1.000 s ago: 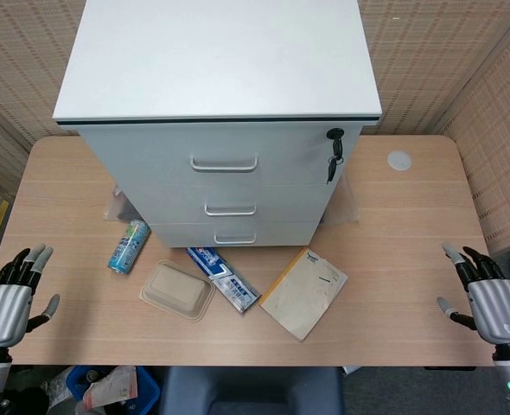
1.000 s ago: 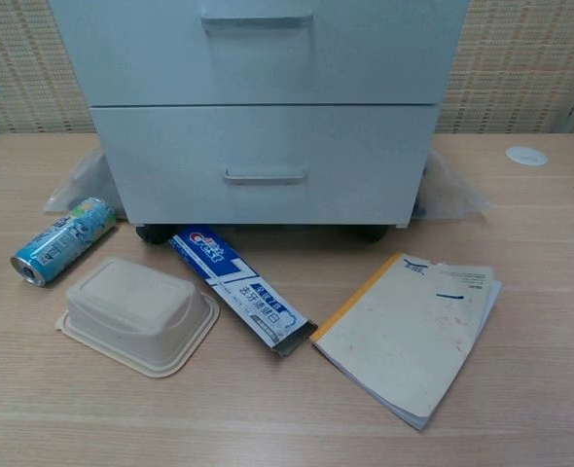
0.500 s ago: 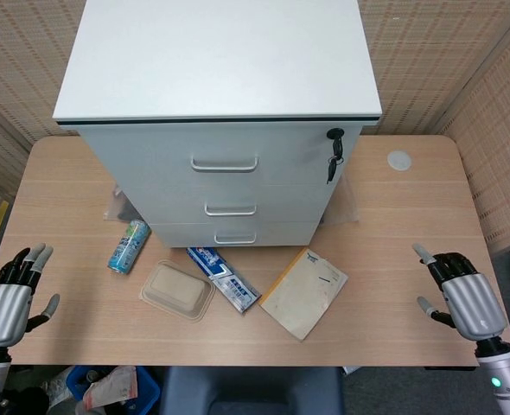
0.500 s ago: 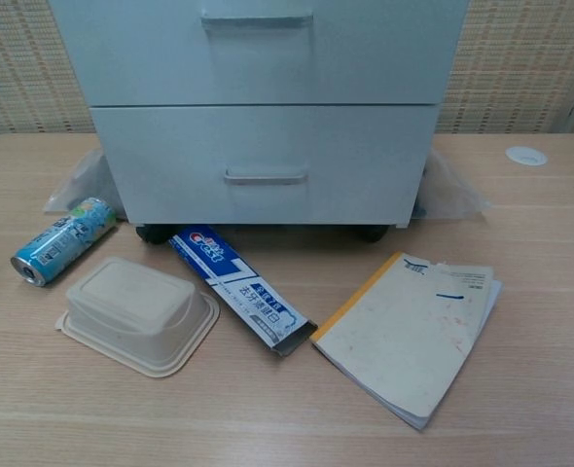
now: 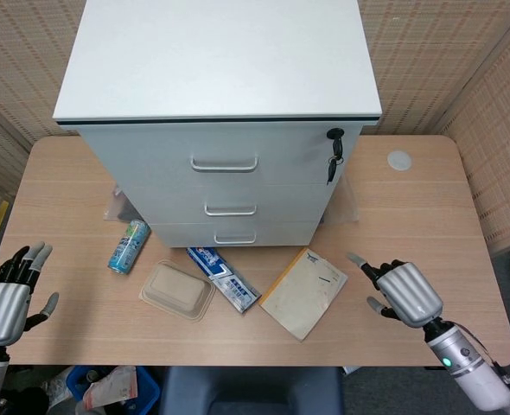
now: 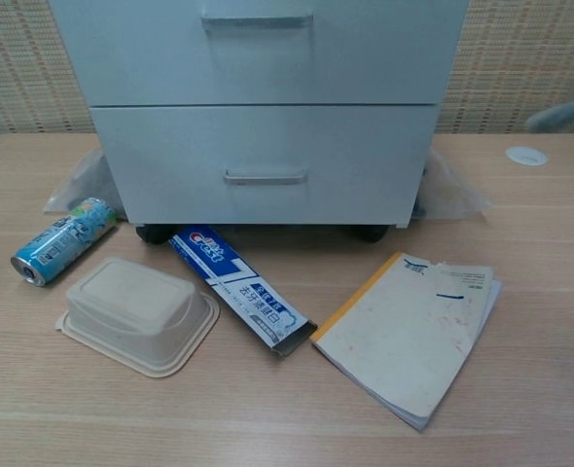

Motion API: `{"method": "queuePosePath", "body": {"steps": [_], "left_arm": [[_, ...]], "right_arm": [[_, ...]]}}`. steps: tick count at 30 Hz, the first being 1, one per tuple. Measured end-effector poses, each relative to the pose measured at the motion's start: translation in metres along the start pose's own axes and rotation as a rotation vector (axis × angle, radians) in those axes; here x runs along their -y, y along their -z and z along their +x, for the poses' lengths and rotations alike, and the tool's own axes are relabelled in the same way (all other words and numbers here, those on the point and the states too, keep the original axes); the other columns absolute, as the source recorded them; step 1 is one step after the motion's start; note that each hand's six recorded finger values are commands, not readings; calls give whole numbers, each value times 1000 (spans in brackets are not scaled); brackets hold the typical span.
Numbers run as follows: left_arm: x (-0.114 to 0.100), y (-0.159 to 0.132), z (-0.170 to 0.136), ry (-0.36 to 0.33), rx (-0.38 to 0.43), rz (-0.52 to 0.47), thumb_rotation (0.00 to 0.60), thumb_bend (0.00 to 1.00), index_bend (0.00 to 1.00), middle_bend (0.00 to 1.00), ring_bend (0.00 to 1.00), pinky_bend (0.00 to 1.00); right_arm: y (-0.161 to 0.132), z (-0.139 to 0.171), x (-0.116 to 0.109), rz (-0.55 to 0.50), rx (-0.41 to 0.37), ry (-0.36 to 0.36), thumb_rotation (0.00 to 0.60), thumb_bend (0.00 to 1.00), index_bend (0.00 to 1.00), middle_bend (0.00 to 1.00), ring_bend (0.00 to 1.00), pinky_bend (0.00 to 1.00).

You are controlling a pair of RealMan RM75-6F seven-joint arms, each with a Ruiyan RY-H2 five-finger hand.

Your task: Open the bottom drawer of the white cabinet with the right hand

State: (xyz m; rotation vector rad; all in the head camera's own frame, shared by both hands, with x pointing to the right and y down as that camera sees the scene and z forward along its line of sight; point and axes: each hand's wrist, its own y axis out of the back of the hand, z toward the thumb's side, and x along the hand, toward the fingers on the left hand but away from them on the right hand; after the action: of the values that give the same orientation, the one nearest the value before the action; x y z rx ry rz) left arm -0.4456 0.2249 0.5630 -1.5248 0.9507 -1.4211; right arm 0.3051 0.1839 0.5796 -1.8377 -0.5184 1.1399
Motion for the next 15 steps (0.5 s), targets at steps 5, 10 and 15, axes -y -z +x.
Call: {"method": "queuePosePath", "body": {"steps": [5, 10, 15], "left_arm": [[0, 2, -1, 0, -5, 0, 600, 326, 71, 99, 88, 191], [1, 2, -2, 1, -2, -3, 600, 326, 71, 99, 87, 191], [2, 5, -3, 4, -7, -1, 600, 326, 71, 99, 87, 191]], "right_arm": [[-21, -29, 2, 16, -63, -48, 600, 390, 161, 743, 737, 787], [-44, -62, -1, 47, -121, -63, 600, 432, 162, 792, 795, 815], [-63, -88, -3, 70, -161, -71, 600, 523, 162, 822, 826, 819]]}}
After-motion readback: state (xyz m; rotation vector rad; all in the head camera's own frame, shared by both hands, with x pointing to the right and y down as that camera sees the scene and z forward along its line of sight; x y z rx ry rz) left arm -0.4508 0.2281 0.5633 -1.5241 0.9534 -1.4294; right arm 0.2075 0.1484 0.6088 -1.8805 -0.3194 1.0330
